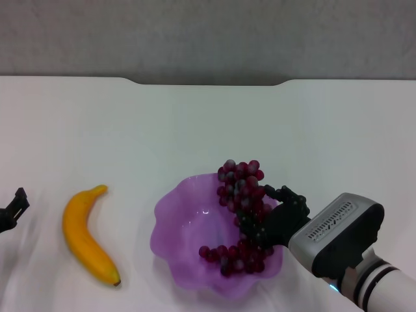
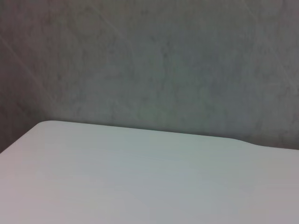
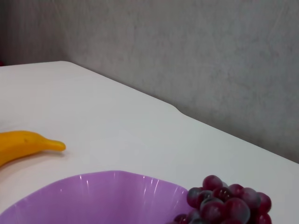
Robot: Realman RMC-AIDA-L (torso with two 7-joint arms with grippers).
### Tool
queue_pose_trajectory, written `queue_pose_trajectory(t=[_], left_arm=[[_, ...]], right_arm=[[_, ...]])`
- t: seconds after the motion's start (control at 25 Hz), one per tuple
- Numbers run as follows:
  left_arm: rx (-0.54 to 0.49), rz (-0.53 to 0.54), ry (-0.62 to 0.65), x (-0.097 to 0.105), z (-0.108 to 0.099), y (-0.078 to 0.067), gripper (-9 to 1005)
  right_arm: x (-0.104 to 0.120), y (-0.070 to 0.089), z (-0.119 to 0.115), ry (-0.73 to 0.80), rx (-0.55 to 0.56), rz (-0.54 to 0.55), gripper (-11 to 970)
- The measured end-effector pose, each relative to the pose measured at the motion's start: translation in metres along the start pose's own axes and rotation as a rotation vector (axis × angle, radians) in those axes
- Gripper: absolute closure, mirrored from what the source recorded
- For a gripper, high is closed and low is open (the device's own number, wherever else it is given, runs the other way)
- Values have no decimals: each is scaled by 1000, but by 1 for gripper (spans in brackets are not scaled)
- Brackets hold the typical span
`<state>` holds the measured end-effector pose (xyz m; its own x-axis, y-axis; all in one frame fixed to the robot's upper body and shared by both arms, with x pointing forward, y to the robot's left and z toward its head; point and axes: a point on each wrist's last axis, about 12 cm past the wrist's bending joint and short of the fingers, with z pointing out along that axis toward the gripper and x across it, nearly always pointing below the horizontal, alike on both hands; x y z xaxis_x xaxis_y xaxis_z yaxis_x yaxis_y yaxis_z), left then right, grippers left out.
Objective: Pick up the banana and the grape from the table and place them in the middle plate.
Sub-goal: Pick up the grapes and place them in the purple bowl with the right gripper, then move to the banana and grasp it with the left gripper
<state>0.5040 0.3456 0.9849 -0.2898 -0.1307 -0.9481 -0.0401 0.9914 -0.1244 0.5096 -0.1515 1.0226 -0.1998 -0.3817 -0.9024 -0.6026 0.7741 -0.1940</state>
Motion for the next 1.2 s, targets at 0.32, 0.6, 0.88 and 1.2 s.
queue_pose_trajectory(t=[0.32,0.6,0.88,1.2], left_arm=[[-3,-1,1,1,-1,1,149],[-2,1,2,1,-2,1,148],[0,1,0,1,-2,2,149],[0,-4,9,3,-4,2,148]], right_arm=[[-15,-1,2,-63,8,-9,129],[-38,11,2,-139,-34,-45,61],[-32,-7,-7,-153,57,-23,61],[-14,-51,-26,-132,251,45,63]])
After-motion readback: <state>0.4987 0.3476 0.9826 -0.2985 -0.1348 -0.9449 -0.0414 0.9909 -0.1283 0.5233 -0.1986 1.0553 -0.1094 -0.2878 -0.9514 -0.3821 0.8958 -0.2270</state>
